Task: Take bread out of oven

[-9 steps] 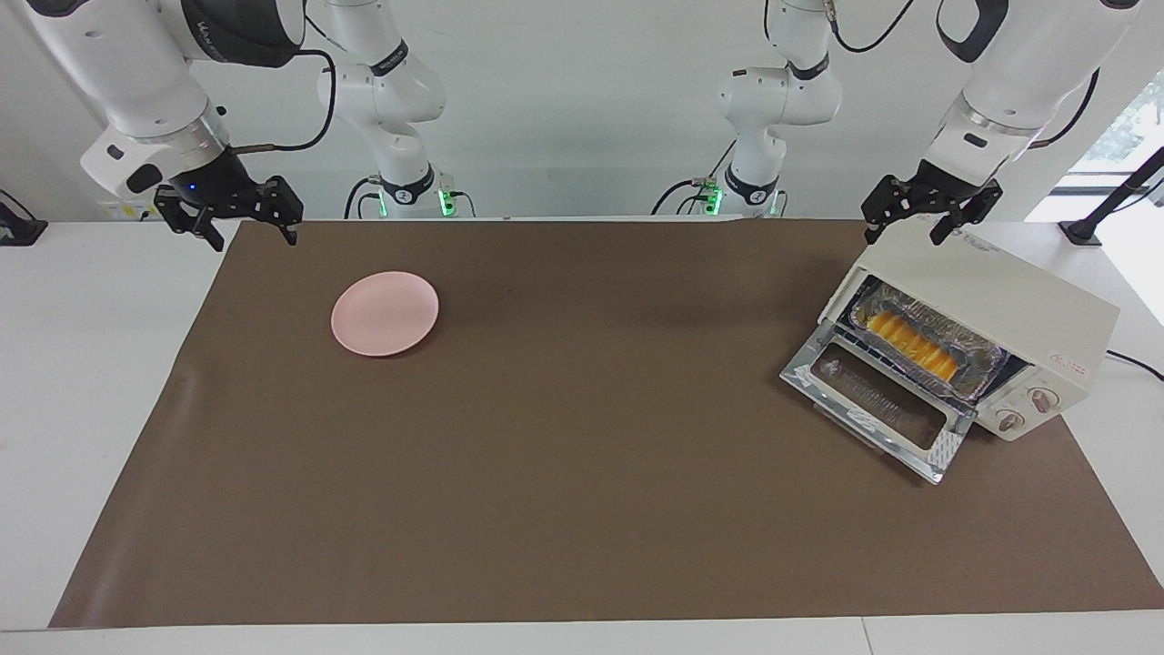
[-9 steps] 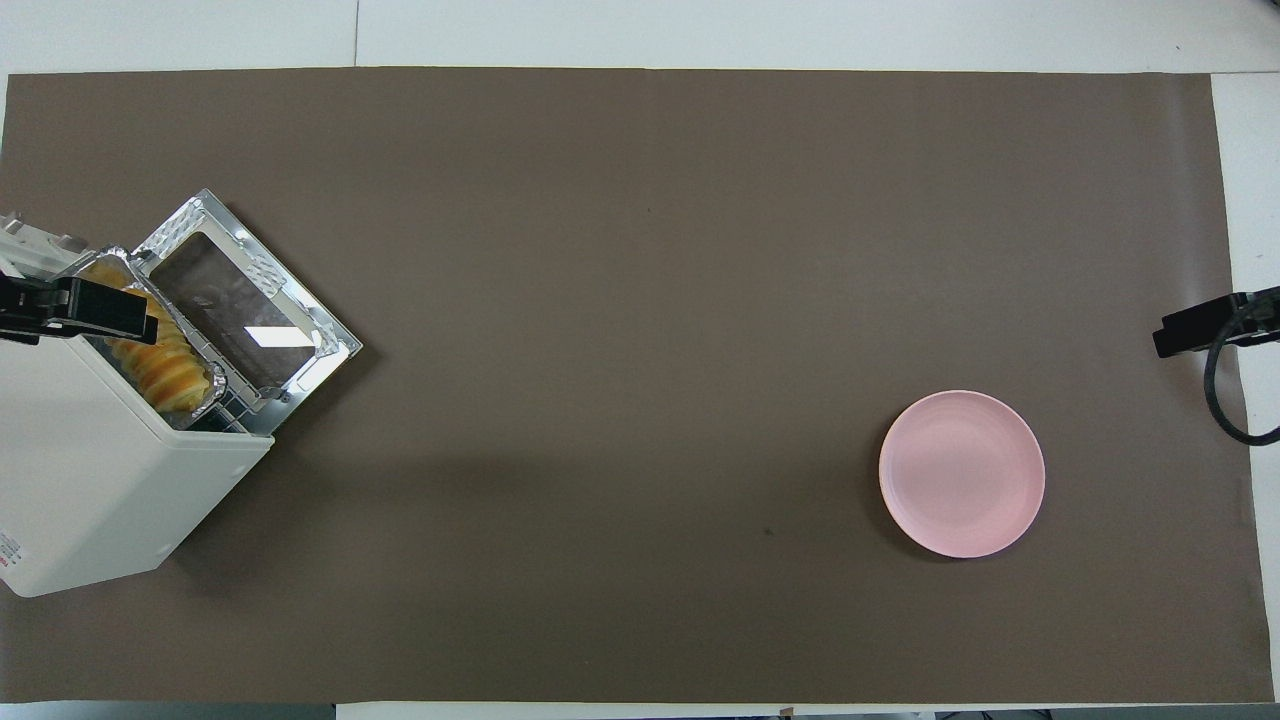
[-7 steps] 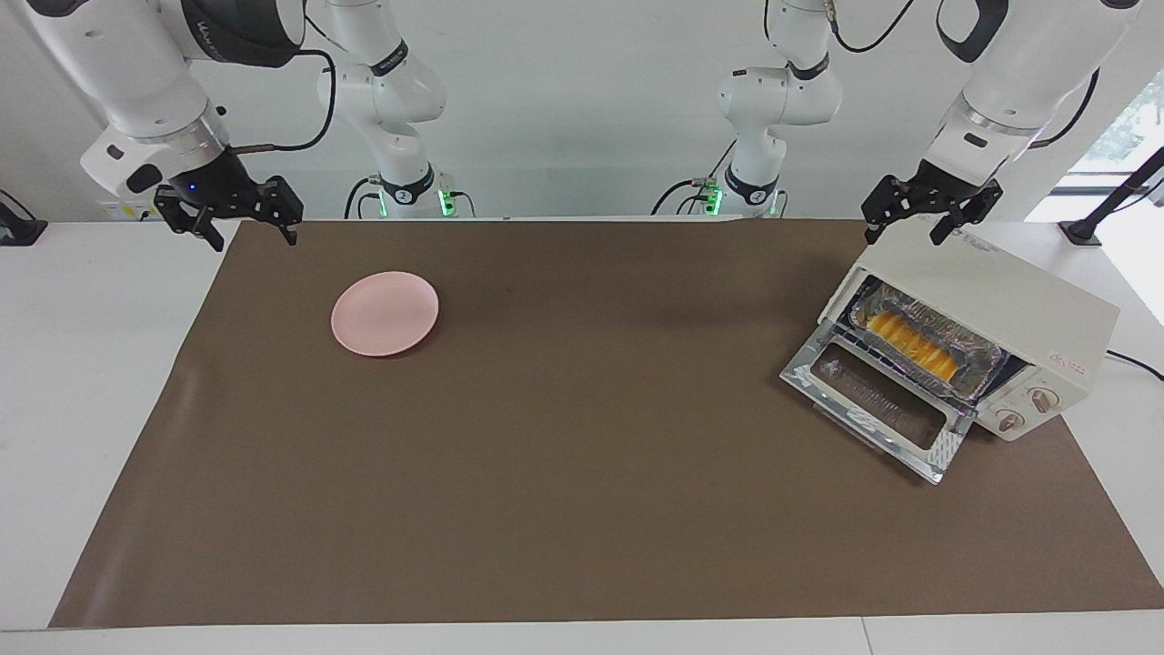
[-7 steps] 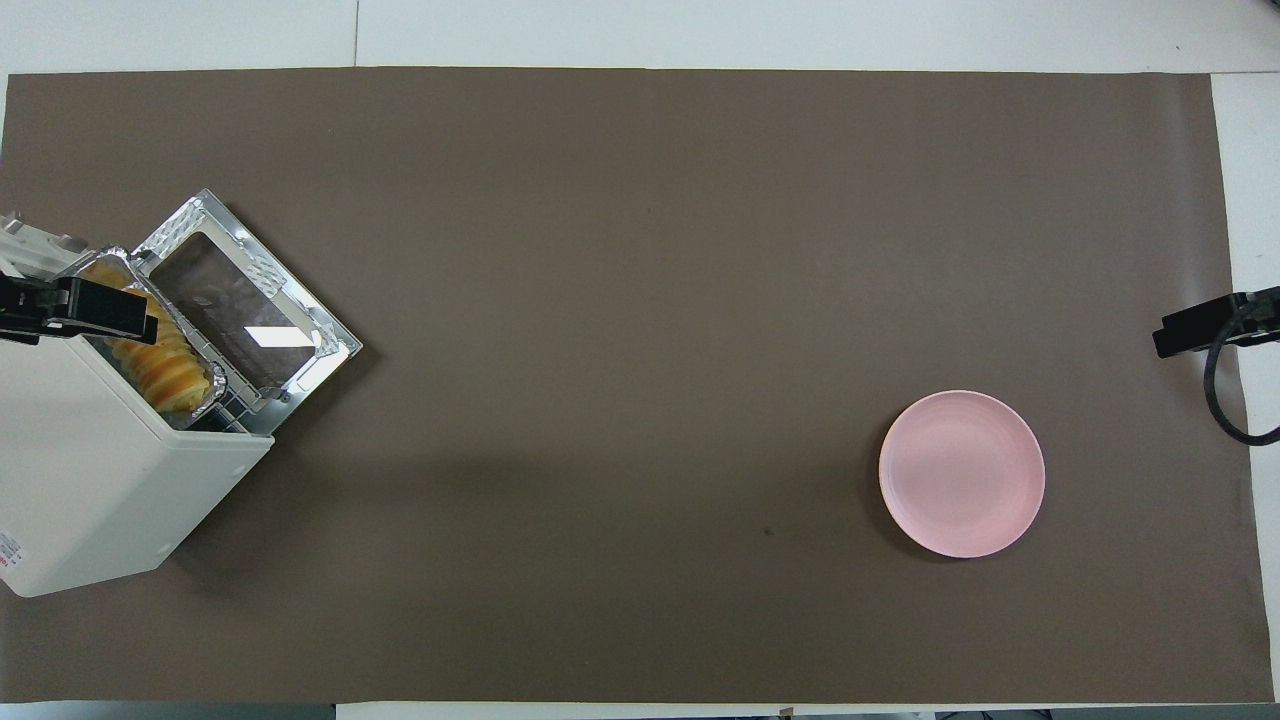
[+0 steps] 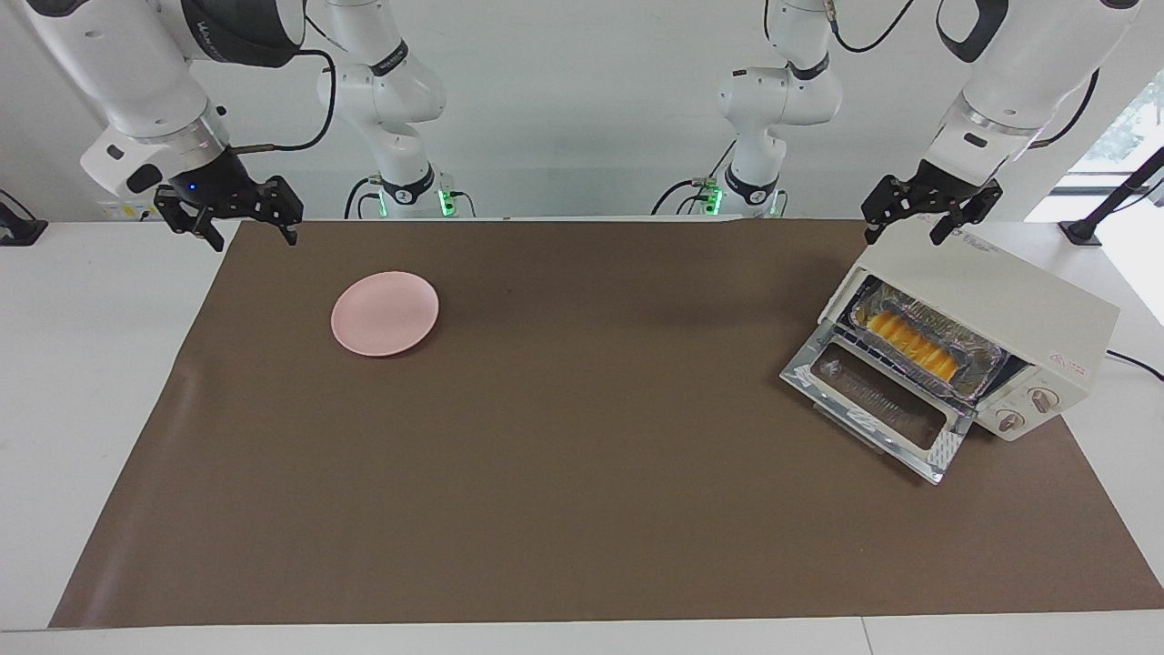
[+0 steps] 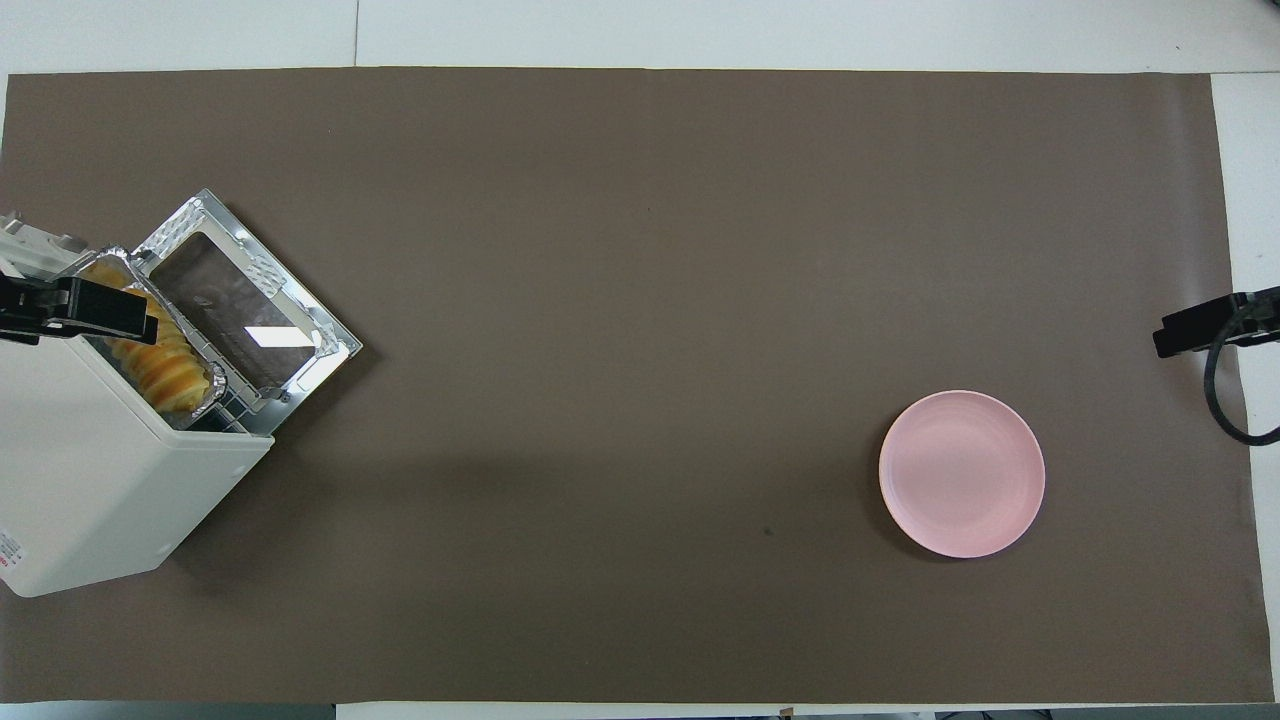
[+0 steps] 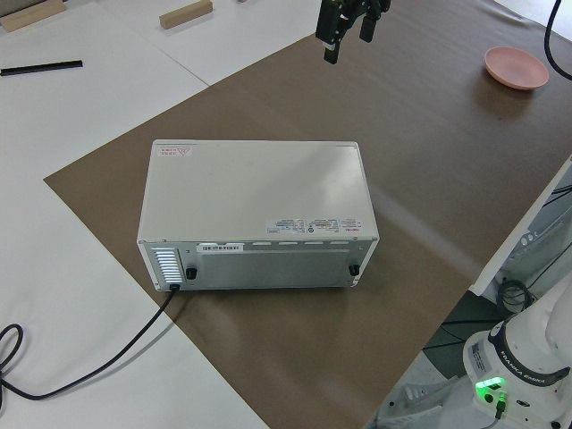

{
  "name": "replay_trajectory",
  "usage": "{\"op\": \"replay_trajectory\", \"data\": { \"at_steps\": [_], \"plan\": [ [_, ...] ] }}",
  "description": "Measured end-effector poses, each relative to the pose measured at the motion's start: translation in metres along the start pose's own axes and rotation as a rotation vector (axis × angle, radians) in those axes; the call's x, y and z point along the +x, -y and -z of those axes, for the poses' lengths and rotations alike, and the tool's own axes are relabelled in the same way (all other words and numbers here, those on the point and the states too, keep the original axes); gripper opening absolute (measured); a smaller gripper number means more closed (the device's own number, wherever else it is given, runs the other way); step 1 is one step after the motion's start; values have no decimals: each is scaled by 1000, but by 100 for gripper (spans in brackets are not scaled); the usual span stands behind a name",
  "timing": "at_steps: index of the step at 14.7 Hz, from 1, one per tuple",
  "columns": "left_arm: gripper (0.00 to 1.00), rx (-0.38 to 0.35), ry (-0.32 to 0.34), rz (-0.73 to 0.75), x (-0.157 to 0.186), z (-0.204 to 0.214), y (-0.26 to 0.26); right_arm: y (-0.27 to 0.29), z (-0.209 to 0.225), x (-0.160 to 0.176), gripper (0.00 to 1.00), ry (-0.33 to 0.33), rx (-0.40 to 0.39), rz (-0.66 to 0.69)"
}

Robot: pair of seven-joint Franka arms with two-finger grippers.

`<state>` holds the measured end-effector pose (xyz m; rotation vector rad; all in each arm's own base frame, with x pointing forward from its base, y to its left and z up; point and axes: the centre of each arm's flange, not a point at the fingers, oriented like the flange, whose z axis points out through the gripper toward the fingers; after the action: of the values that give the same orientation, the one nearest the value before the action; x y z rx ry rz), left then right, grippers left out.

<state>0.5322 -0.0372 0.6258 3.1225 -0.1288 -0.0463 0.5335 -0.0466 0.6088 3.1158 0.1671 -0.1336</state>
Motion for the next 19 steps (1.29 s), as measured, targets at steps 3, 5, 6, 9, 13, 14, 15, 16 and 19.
{"op": "replay_trajectory", "data": {
  "at_steps": [3, 5, 6, 9, 13, 14, 15, 16, 19],
  "plan": [
    [100, 0, -41, 28, 4, 4, 0, 0, 0, 0, 100, 0, 0, 0],
    [100, -1, -62, 60, 7, 6, 0, 0, 0, 0, 100, 0, 0, 0],
    [100, -1, -64, 80, 9, 5, -1, 0, 0, 0, 100, 0, 0, 0],
    [100, 47, -48, 153, 32, -10, -13, 0, 0, 0, 100, 0, 0, 0],
    [100, 137, -6, 332, 76, -58, -32, 0, 0, 0, 100, 0, 0, 0],
    [100, 165, -1, 382, 88, -73, -33, 0, 0, 0, 100, 0, 0, 0],
    [100, 189, -5, 423, 99, -89, -33, 0, 0, 0, 100, 0, 0, 0],
    [100, 206, -14, 455, 109, -106, -30, 0, 0, 0, 100, 0, 0, 0],
    [100, 235, -10, 502, 118, -148, -14, 0, 0, 0, 100, 0, 0, 0]
  ]
}}
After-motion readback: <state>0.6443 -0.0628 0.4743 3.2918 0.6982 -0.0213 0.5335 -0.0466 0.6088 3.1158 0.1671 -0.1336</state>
